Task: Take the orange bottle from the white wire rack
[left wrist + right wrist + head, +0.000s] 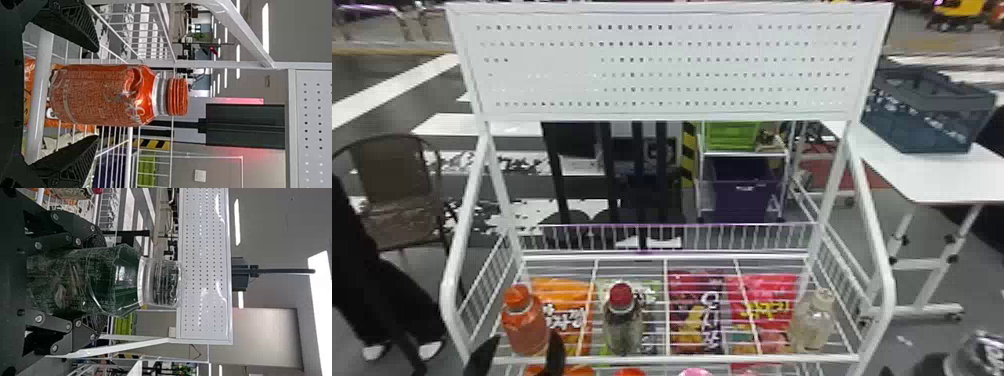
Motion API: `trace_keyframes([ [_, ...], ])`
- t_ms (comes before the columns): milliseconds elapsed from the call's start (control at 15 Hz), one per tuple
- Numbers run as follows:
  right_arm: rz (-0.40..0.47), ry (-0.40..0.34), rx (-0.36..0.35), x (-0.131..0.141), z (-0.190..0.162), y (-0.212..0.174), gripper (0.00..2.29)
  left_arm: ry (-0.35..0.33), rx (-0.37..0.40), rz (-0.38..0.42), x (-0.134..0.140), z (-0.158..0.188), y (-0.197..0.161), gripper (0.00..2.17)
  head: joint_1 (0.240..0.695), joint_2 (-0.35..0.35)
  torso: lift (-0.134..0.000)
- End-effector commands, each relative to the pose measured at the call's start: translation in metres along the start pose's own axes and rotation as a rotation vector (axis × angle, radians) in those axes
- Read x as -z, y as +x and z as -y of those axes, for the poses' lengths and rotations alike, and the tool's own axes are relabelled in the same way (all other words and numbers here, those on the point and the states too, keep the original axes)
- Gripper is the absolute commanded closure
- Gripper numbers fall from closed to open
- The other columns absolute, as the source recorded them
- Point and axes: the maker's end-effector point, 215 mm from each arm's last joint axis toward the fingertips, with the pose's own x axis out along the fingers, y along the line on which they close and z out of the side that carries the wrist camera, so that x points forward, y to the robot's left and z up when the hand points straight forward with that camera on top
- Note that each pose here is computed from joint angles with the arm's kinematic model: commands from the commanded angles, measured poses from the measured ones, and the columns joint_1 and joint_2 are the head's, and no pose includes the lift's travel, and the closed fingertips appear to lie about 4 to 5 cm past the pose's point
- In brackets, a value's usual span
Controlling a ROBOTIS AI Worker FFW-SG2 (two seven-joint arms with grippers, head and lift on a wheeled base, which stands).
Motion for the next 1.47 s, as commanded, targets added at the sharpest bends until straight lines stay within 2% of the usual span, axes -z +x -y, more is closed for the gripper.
trace_keyframes([
  [0,0.004,-0.003,0.003,-0.002,0.001,-0.002,0.86,0.012,-0.004,-0.005,0.003,-0.004,0.013,0.10,0.499,0.000,0.000],
  [400,0.009,-0.009,0.008,-0.004,0.004,-0.005,0.86,0.006,-0.006,0.025,-0.011,-0.002,0.031,0.11,0.499,0.000,0.000],
  [533,0.009,-0.009,0.007,-0.004,0.004,-0.004,0.86,0.003,-0.005,0.048,-0.019,-0.002,0.030,0.29,0.499,0.000,0.000],
  [600,0.011,-0.009,0.009,-0.004,0.005,-0.004,0.86,0.002,0.010,0.060,-0.023,0.000,0.029,0.71,0.499,0.000,0.000],
  [667,0.013,-0.008,0.009,-0.004,0.005,-0.003,0.86,0.001,0.005,0.062,-0.025,-0.002,0.029,1.47,0.499,0.000,0.000],
  [733,0.011,-0.008,0.008,-0.003,0.005,-0.003,0.86,-0.002,-0.005,0.060,-0.024,-0.004,0.027,1.91,0.499,0.000,0.000],
  [800,0.013,-0.007,0.007,-0.003,0.004,-0.002,0.86,-0.002,-0.001,0.057,-0.025,-0.003,0.027,2.04,0.499,0.000,0.000],
  [1000,0.014,-0.004,0.007,-0.002,0.004,-0.002,0.86,-0.002,0.004,0.054,-0.030,-0.001,0.018,2.04,0.499,0.000,0.000],
  [1200,0.021,-0.004,0.004,-0.004,0.003,0.001,0.86,0.007,0.009,0.000,-0.039,0.012,-0.004,2.04,0.499,0.000,0.000],
  [1400,0.026,-0.002,0.002,-0.003,0.001,0.005,0.86,0.024,0.045,0.006,-0.077,0.026,-0.039,2.04,0.499,0.000,0.000],
])
